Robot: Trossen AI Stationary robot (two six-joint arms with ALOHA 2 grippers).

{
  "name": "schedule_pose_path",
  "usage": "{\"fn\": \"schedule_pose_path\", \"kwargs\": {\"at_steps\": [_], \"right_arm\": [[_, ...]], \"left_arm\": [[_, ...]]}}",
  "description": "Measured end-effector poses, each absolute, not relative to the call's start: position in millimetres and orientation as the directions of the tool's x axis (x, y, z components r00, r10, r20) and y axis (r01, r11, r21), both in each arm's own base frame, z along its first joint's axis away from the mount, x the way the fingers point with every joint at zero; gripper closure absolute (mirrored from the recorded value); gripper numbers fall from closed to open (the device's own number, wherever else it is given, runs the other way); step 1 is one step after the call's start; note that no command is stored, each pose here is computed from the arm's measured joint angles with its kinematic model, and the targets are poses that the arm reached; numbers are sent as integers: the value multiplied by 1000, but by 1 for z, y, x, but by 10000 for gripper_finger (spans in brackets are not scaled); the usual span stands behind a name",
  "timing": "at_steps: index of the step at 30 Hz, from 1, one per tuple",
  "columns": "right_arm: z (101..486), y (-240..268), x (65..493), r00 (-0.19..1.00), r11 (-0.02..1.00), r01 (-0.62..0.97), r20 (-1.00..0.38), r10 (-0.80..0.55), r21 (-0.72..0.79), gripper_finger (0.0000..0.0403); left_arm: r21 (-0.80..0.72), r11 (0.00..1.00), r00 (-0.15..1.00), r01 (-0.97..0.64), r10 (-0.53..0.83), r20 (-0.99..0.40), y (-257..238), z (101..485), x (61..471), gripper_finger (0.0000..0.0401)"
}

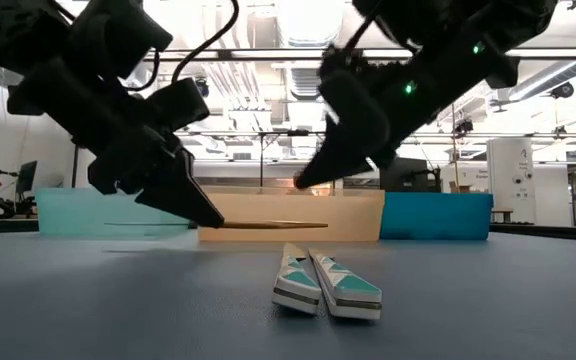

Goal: Sort silverware by color (type)
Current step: Put the gold knife into the green bin

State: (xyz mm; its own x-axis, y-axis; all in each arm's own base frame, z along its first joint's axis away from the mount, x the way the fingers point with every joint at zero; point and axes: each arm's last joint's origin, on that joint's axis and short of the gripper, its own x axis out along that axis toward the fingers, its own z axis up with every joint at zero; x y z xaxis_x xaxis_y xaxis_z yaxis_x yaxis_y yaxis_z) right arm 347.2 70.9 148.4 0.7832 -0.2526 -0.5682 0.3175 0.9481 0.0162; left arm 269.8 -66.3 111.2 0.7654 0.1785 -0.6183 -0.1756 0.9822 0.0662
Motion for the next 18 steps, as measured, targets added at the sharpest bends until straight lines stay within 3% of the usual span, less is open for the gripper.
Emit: {"fn": "schedule_pose_path", "kwargs": {"at_steps": [6, 18], "right_arm": [[163, 84, 356, 837, 976, 212, -507, -204, -41, 359], [196, 90, 377, 790, 979, 137, -580, -201, -151, 206]], "left_arm": [[60, 981, 764, -186, 183, -619, -66, 117, 268, 401], [40, 980, 783, -194, 179, -595, -64, 135, 263, 401]]}}
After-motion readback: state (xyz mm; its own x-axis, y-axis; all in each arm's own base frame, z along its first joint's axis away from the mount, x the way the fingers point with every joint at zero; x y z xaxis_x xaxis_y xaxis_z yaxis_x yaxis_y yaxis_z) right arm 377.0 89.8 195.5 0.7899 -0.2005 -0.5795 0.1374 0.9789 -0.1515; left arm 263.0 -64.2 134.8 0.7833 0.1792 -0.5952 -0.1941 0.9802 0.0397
